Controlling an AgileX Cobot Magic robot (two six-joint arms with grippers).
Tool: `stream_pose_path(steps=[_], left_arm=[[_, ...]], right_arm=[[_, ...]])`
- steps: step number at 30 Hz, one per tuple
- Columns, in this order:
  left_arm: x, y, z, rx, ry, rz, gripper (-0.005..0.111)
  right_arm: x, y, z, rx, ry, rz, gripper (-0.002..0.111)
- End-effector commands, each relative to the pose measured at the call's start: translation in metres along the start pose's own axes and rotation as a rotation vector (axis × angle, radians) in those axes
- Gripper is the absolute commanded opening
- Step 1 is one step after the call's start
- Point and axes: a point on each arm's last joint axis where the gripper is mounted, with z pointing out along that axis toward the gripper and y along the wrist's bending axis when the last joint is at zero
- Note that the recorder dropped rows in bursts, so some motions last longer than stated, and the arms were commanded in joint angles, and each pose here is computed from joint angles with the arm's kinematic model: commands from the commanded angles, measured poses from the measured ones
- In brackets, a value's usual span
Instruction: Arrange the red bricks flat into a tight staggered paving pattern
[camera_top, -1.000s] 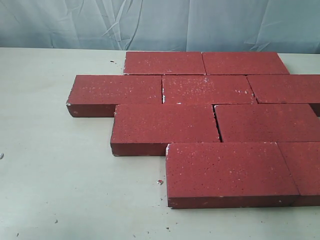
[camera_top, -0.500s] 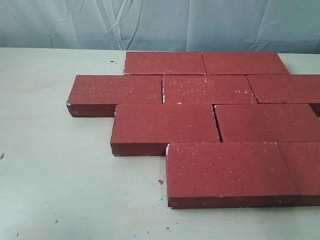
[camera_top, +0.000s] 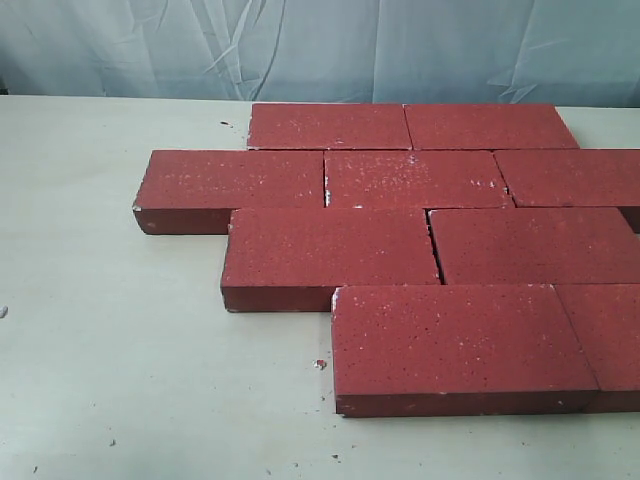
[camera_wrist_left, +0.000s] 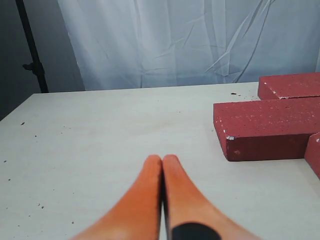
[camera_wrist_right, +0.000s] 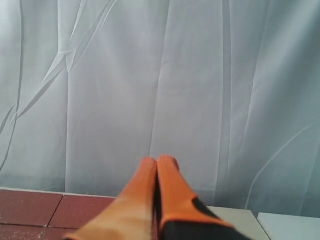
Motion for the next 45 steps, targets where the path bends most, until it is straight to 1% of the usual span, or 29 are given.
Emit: stream_pose_path(steps=[1, 10, 13, 23, 28, 31, 34, 40, 43, 45], left_arm=[[0.000, 0.000, 0.000, -0.001, -0.016, -0.004, 0.000], [0.000, 0.000, 0.000, -0.001, -0.016, -0.004, 0.000], [0.000, 0.000, 0.000, -0.001, -0.016, -0.004, 0.000], [0.000, 0.000, 0.000, -0.001, -0.016, -0.004, 0.000], [0.000, 0.000, 0.000, -0.001, -0.016, -0.001, 0.000], [0.000, 0.000, 0.000, -0.001, -0.016, -0.001, 0.000], [0.000, 0.000, 0.000, -0.001, -0.016, -0.001, 0.000], [0.000, 0.000, 0.000, -0.003, -0.016, 0.007, 0.000], [0.000, 0.000, 0.000, -0.003, -0.016, 0.007, 0.000], [0.000, 0.000, 0.000, -0.003, -0.016, 0.007, 0.000]], right_arm=[[0.006, 0.000, -0.001, 0.000, 0.045, -0.004, 0.000], [0.006, 0.000, -0.001, -0.001, 0.047, -0.004, 0.000], [0.015, 0.001, 0.000, -0.001, 0.057, 0.031, 0.000], [0.063, 0.007, -0.014, 0.004, 0.069, 0.095, 0.000], [0.087, 0.009, -0.024, 0.004, 0.067, 0.104, 0.000], [0.106, 0.012, -0.030, 0.003, 0.072, 0.120, 0.000], [0.131, 0.015, -0.033, -0.001, 0.134, 0.120, 0.000], [0.133, 0.015, -0.033, -0.002, 0.156, 0.138, 0.000], [0.142, 0.016, -0.035, -0.008, 0.264, 0.137, 0.000], [0.144, 0.016, -0.035, -0.009, 0.281, 0.136, 0.000]])
